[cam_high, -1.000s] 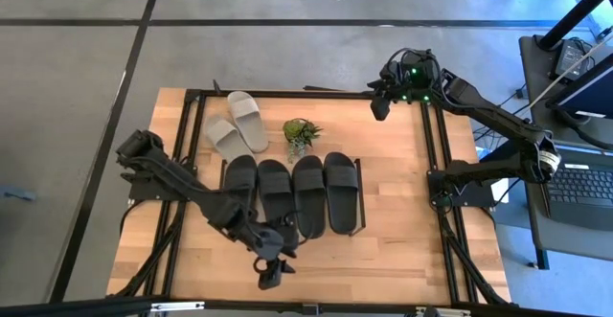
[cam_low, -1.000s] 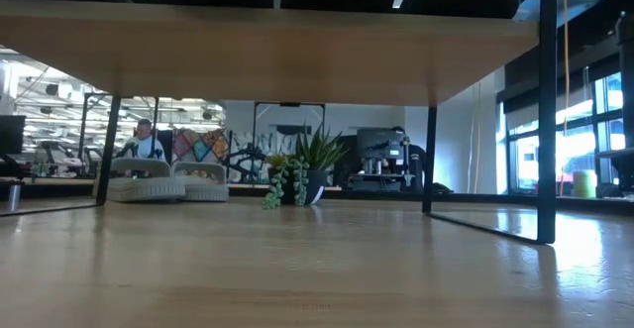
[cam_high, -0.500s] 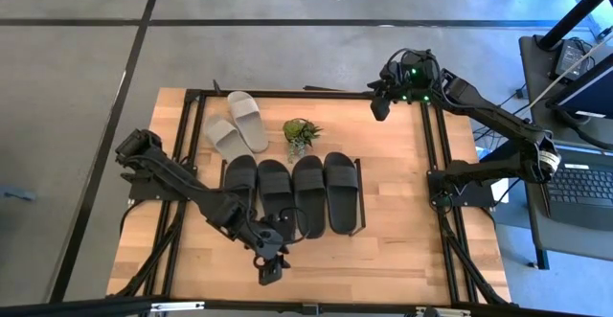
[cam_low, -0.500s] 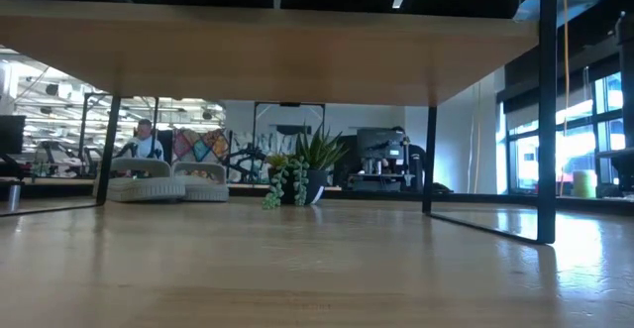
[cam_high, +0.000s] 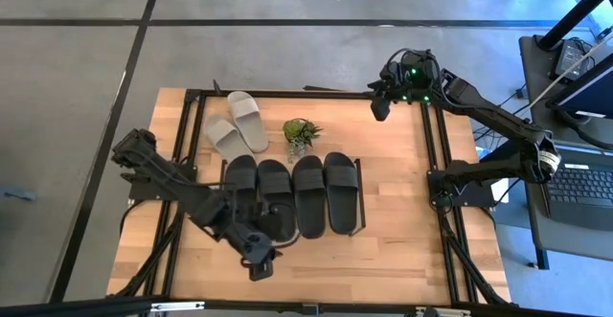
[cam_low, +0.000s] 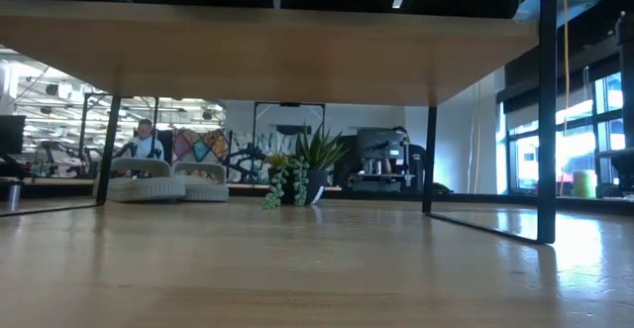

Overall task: Pick and place slides into the shelf
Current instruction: Adjust the black slides on the shelf

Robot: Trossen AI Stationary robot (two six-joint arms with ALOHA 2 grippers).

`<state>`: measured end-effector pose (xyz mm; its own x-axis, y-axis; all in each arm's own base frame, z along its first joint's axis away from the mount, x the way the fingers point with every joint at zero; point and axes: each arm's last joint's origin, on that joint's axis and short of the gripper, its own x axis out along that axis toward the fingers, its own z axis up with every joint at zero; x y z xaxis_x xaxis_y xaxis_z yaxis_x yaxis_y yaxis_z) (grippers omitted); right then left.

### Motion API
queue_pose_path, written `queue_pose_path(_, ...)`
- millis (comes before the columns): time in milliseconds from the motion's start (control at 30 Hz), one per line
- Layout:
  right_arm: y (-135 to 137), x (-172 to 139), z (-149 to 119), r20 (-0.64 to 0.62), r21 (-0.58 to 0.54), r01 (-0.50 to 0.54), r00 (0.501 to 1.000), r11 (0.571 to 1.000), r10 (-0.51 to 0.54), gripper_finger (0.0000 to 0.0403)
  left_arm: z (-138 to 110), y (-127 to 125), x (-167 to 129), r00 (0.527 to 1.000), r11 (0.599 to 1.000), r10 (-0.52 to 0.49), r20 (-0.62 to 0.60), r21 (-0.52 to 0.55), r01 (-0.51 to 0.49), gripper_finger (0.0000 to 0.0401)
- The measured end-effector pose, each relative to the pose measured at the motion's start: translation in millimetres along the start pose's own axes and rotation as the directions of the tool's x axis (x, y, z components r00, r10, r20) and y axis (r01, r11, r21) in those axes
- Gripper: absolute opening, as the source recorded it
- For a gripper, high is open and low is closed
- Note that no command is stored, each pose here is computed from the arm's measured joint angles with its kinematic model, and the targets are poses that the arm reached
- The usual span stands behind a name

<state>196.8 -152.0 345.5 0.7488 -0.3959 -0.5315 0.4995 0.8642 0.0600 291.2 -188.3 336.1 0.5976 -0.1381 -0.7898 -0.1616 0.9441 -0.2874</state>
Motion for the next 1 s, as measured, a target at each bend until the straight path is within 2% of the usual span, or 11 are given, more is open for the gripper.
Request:
queue_pose_path(100,0,0,-1,-0.006,0.001,0.0,1.0,1.0,0.0,0.0165,7,-7,-22,0.997,0.997,0.067,0.04,0.029,-0.069,0.0182)
queue_pose_path(167,0,0,-1,-0.014,0.002,-0.001,1.0,1.0,0.001,0.0165,8,-12,-22,0.994,0.991,0.106,0.023,0.078,-0.107,0.0182)
queue_pose_path(300,0,0,-2,-0.024,0.004,-0.001,1.0,1.0,0.001,0.0165,9,-21,1,0.976,0.961,0.21,-0.067,0.199,-0.193,0.0182)
queue_pose_path(467,0,0,-2,-0.025,0.005,0.0,1.0,1.0,0.001,0.0165,7,-32,34,0.93,0.925,0.324,-0.173,0.266,-0.272,0.0182)
queue_pose_path(733,0,0,-2,-0.025,0.025,0.0,1.0,1.0,0.001,0.0165,22,-46,34,0.962,0.942,0.264,-0.076,0.235,-0.24,0.0182)
queue_pose_path(833,0,0,-3,-0.026,0.033,0.0,1.0,0.999,0.0,0.0165,24,-51,34,0.972,0.941,0.233,-0.044,0.261,-0.214,0.0182)
queue_pose_path(1000,0,0,-3,-0.027,0.032,-0.001,1.0,0.999,0.001,0.0165,20,-46,42,0.963,0.934,0.261,-0.067,0.27,-0.234,0.0182)
